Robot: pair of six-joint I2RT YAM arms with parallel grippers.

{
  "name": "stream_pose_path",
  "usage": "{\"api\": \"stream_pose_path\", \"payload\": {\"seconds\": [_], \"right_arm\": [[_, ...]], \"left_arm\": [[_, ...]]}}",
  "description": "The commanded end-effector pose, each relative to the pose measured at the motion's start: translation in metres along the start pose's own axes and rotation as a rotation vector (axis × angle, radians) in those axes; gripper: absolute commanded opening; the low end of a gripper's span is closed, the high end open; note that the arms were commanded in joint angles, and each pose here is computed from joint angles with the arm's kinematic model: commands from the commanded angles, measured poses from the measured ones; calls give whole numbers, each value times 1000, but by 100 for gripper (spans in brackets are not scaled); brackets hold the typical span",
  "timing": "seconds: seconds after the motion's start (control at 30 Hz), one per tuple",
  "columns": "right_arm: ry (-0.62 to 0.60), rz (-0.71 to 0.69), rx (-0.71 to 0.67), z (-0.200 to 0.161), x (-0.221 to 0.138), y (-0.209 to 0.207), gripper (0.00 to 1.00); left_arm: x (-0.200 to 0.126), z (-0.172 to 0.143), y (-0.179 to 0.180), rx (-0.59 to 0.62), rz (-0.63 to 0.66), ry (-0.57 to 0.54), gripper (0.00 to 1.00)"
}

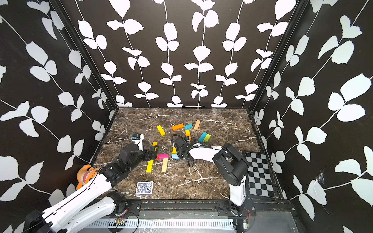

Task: Assemble the letter h with building blocks
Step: Assemble the building block at the center of the board.

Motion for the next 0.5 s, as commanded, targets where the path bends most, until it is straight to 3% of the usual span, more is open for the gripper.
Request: {"api": "stream_pose_path", "payload": {"seconds": [0.0, 0.47], "right_arm": [[-30, -19, 18, 7, 2, 3, 49], [-36, -38, 25, 7, 8, 1, 52]], "left_arm": [[-4, 7, 0, 8, 3, -23, 99], [-3, 6, -1, 12, 2, -16, 99]]}}
Point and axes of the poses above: each gripper's point midway between its finger pads, its own x axis out along the fingers, its own y axis along the line the jaws close on, z = x × y, the point moved 4 cm from there along -x, back along the fingers, and after that the axes turned 9 degrees about x, right-handed, at the moved point
